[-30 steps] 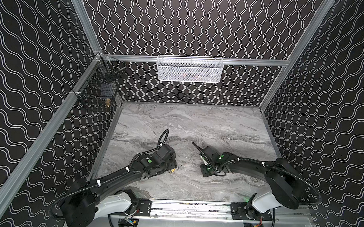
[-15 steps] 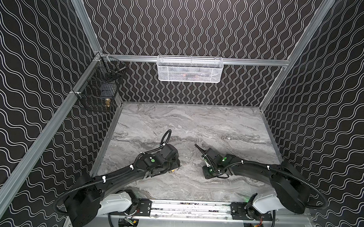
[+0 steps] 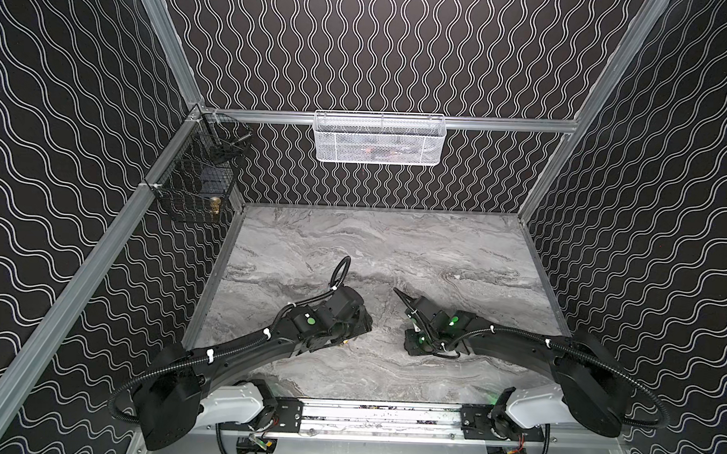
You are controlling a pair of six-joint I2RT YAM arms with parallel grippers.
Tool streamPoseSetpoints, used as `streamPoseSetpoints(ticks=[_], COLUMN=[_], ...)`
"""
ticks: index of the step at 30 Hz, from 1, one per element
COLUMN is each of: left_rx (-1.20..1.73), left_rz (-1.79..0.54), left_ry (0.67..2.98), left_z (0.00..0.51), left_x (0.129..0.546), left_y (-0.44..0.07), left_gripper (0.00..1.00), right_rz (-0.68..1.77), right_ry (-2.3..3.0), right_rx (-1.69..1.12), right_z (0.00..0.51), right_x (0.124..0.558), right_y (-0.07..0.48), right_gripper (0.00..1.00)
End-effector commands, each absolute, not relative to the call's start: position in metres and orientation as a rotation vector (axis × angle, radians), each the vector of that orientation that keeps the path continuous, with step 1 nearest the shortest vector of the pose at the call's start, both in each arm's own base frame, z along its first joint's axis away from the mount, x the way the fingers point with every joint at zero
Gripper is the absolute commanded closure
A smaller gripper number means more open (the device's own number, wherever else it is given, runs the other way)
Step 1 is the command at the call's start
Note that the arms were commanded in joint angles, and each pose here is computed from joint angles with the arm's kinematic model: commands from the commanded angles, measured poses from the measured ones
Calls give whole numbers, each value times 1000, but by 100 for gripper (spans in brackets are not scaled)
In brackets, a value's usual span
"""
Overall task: Unlock with the key
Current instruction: 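Lower the right gripper onto the silver key beside the blue padlock, then close the right gripper on the key's ring and lift it off the table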
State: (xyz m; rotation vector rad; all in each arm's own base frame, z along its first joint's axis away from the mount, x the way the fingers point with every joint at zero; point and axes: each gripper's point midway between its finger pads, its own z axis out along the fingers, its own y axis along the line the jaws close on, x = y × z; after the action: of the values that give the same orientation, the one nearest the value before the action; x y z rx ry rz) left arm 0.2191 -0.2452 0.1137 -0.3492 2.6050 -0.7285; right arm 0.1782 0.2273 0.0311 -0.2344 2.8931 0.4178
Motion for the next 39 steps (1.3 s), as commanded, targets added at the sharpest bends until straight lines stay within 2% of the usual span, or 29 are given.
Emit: streamPoseSetpoints(ticks=[1, 11, 23, 29, 39], left_rx=[-344, -353, -368, -367, -379], left_rz=[-684, -671, -668, -674, -676], left_ry=[2581, 2541, 2536, 2538, 2547], left_z=[120, 124, 122, 122, 120], left_x=[226, 223, 220, 221, 219], left_y=[-242, -225, -211, -211, -209], left_gripper=[35, 34, 33, 33, 32], right_rz=[439, 259, 151, 86, 103], right_ry=[2873, 2835, 2823, 2824, 2844], right_rx=[-38, 104, 125, 123, 108], right_z=[34, 29, 20, 17, 14], right_x=[185, 200, 201, 200, 187], right_y=[231, 227, 228, 221, 221], right_gripper=[61, 61, 71, 72, 78])
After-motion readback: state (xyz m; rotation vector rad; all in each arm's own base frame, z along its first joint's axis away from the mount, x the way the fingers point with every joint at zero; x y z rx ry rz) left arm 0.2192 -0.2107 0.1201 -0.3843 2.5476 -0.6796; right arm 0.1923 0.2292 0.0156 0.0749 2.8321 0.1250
